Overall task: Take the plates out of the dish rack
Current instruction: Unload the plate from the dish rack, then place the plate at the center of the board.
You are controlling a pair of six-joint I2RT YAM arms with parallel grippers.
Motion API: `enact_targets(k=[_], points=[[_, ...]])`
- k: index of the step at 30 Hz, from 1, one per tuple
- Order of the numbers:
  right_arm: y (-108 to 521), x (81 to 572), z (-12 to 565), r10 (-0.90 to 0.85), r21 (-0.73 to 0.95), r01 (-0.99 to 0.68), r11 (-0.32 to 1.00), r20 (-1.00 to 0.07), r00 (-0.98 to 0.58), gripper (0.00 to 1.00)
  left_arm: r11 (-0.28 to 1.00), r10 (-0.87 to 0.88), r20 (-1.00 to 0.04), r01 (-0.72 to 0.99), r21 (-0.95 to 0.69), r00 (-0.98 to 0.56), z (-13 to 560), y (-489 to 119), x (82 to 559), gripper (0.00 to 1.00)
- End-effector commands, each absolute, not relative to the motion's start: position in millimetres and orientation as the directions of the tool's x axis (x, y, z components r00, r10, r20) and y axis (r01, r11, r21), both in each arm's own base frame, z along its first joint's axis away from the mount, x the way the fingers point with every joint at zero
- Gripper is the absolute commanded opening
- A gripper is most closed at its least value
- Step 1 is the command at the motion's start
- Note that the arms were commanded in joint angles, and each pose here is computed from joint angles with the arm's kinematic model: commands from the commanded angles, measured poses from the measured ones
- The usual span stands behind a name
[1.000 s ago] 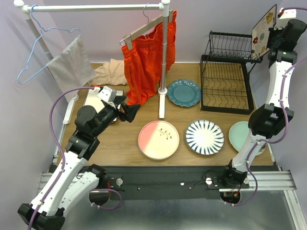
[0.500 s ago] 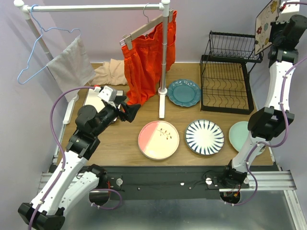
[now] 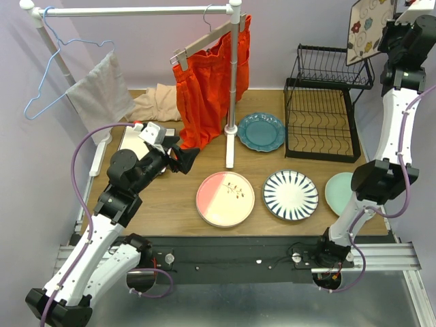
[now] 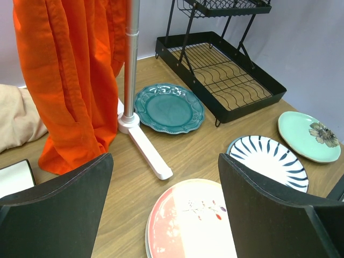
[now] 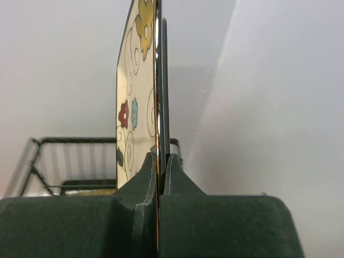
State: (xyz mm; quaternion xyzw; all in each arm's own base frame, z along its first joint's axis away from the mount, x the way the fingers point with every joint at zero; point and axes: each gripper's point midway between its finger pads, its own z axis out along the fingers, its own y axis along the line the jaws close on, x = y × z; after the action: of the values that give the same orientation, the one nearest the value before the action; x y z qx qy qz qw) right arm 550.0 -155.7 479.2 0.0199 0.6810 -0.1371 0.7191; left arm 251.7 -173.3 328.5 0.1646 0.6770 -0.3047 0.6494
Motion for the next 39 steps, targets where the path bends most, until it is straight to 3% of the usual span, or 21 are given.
enact_targets(k=[1, 12, 19, 24, 33, 39], points=[[-124.6, 486.9, 621.9, -0.145, -0.057, 0.207, 0.977, -0.885, 0.442, 0.01, 0.754, -0.184, -0.98, 0.628, -0.19, -0.076, 334.9, -172.9, 249.2, 0.88], [-102.9, 452.6, 603.3, 0.25, 0.307, 0.062, 0.95, -0.863, 0.439, 0.01, 0.769, -0.185, -0.98, 0.611, -0.188, -0.069, 335.6, -168.9, 250.2, 0.88], [-62.1, 416.3, 578.9, 0.444, 0.439, -0.094, 0.894, -0.833, 0.329, 0.01, 0.785, -0.194, -0.979, 0.589, -0.193, -0.063, 337.5, -164.2, 251.3, 0.88], [-26.6, 390.5, 524.6, 0.59, 0.564, -0.184, 0.805, -0.793, 0.15, 0.01, 0.793, -0.196, -0.979, 0.578, -0.192, -0.056, 339.2, -161.2, 251.3, 0.88], [44.3, 298.9, 451.2, 0.655, 0.647, -0.341, 0.682, -0.748, -0.107, 0.01, 0.792, -0.192, -0.979, 0.578, -0.193, -0.064, 336.3, -162.5, 252.9, 0.88], [66.6, 276.8, 392.3, 0.664, 0.714, -0.31, 0.628, -0.699, -0.266, 0.01, 0.791, -0.211, -0.975, 0.574, -0.212, -0.071, 340.9, -163.4, 254.2, 0.88]])
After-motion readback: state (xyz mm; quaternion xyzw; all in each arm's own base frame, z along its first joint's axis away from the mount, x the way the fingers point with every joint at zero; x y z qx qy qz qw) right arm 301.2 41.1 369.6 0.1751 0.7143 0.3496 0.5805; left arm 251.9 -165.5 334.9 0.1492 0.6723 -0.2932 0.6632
